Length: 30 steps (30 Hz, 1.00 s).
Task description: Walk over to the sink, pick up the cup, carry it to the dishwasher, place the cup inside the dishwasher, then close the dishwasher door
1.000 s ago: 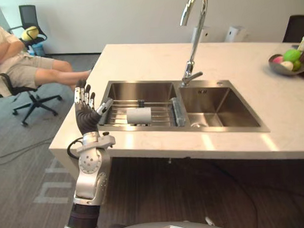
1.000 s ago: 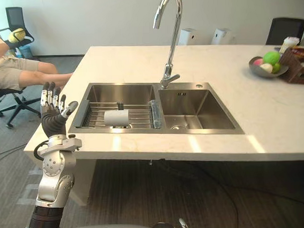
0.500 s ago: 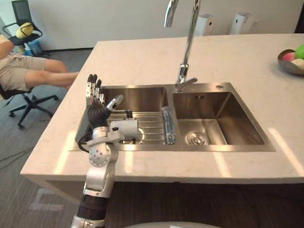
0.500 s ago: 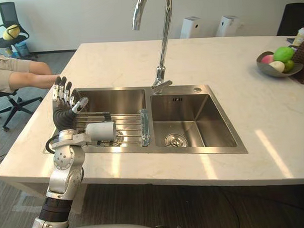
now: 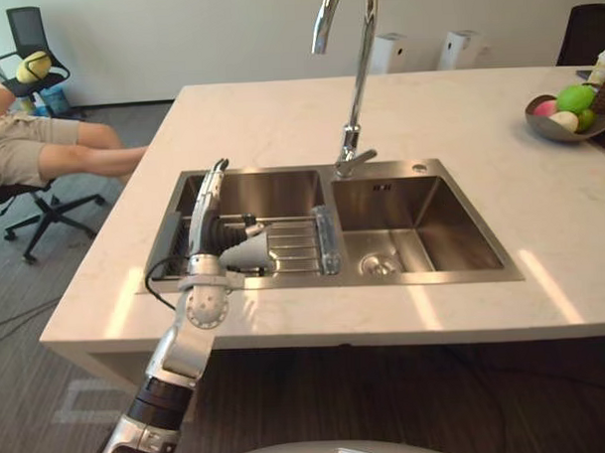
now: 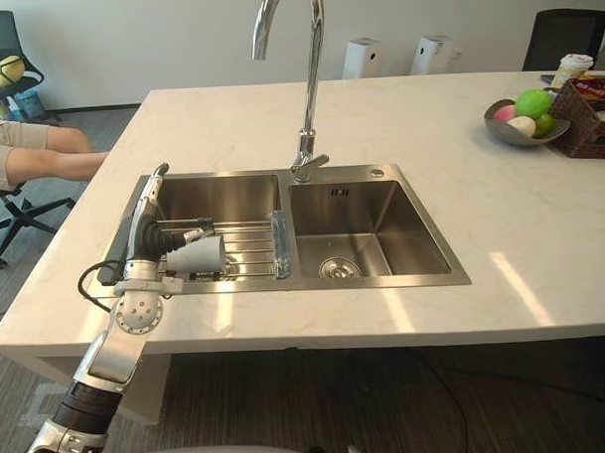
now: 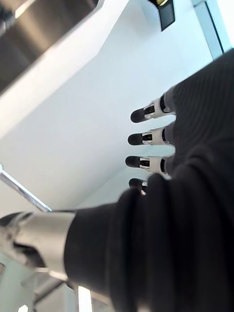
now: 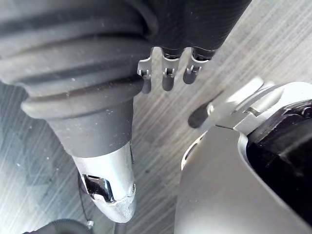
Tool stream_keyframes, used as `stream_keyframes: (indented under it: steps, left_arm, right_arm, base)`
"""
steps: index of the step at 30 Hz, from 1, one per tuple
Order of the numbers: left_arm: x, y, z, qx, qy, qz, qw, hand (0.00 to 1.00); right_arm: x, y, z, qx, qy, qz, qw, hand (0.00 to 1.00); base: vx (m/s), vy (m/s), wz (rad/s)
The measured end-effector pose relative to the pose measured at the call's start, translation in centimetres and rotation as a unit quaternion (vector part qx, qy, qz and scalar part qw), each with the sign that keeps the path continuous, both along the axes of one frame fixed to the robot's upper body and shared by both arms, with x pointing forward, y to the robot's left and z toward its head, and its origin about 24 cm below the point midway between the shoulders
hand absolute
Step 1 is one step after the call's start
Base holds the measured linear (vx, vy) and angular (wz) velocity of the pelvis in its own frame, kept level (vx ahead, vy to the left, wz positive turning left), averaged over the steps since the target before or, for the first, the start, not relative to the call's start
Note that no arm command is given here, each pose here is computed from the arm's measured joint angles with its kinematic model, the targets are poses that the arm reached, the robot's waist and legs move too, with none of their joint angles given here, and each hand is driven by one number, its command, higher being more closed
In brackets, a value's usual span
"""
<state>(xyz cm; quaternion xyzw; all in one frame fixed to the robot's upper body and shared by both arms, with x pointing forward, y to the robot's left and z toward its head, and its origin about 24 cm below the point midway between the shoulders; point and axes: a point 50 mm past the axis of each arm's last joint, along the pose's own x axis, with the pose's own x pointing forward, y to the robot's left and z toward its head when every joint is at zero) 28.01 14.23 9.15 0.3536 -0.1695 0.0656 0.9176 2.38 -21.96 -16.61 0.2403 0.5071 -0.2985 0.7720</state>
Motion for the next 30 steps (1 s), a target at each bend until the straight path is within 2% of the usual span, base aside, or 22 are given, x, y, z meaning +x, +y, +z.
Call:
stream_keyframes:
  steps: [8, 14, 26, 30]
  left_arm:
    - [0.3, 2.2, -2.9, 0.147, 0.047, 0.023, 0.988, 0.0]
    - [0.4, 3.7, -4.7, 0.216, 0.078, 0.039, 0.972, 0.0]
    - [1.2, 5.9, -6.1, 0.331, 0.105, 0.08, 0.934, 0.0]
    - [1.0, 6.4, -7.1, 0.346, 0.126, 0.081, 0.926, 0.0]
  right_arm:
    - [-1.3, -0.4, 0.1, -0.01, 0.008, -0.001, 1.0, 0.0]
    - [-1.3, -0.5, 0.1, -0.014, 0.009, 0.018, 1.0, 0.0]
    - [-1.4, -0.4, 0.0, 0.006, 0.014, 0.002, 1.0, 0.0]
    - [-1.4, -0.4, 0.0, 0.008, 0.015, 0.001, 1.0, 0.0]
  base:
    - [-0.04, -0.023, -0.04]
    - [0.08, -0.009, -0.04]
    - [-0.02, -0.003, -0.02]
    - [-0.02, -0.002, -0.07]
